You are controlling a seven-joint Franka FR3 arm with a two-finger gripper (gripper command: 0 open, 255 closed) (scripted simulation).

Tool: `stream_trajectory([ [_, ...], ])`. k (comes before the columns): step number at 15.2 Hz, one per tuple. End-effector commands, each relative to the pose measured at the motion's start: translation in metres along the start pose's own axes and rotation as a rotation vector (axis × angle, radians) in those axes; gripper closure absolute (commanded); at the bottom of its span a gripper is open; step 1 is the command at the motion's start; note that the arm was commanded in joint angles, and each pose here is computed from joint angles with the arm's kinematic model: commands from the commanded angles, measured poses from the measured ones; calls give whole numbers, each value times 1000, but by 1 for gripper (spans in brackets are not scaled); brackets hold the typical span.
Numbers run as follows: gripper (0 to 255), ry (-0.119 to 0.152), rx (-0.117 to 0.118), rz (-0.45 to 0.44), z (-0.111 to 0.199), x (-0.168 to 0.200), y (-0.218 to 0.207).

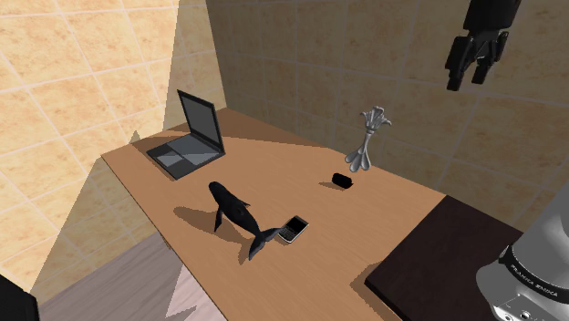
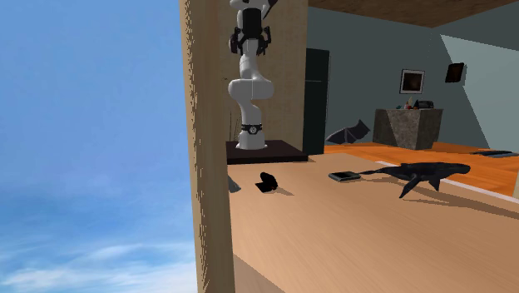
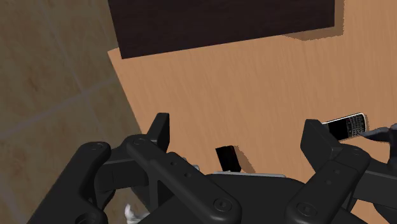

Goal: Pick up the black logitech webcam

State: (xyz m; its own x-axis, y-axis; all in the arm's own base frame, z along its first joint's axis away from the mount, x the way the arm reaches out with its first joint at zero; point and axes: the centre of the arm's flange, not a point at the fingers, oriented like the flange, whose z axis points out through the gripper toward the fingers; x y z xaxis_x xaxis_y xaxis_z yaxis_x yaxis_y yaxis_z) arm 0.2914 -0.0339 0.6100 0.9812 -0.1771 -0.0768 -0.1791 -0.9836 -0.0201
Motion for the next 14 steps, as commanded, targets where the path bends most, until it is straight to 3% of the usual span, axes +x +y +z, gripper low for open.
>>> stream_trajectory([
  [1, 0, 0, 0, 0, 0, 0, 0],
  [14, 0, 47, -33, -41, 133, 99, -27],
])
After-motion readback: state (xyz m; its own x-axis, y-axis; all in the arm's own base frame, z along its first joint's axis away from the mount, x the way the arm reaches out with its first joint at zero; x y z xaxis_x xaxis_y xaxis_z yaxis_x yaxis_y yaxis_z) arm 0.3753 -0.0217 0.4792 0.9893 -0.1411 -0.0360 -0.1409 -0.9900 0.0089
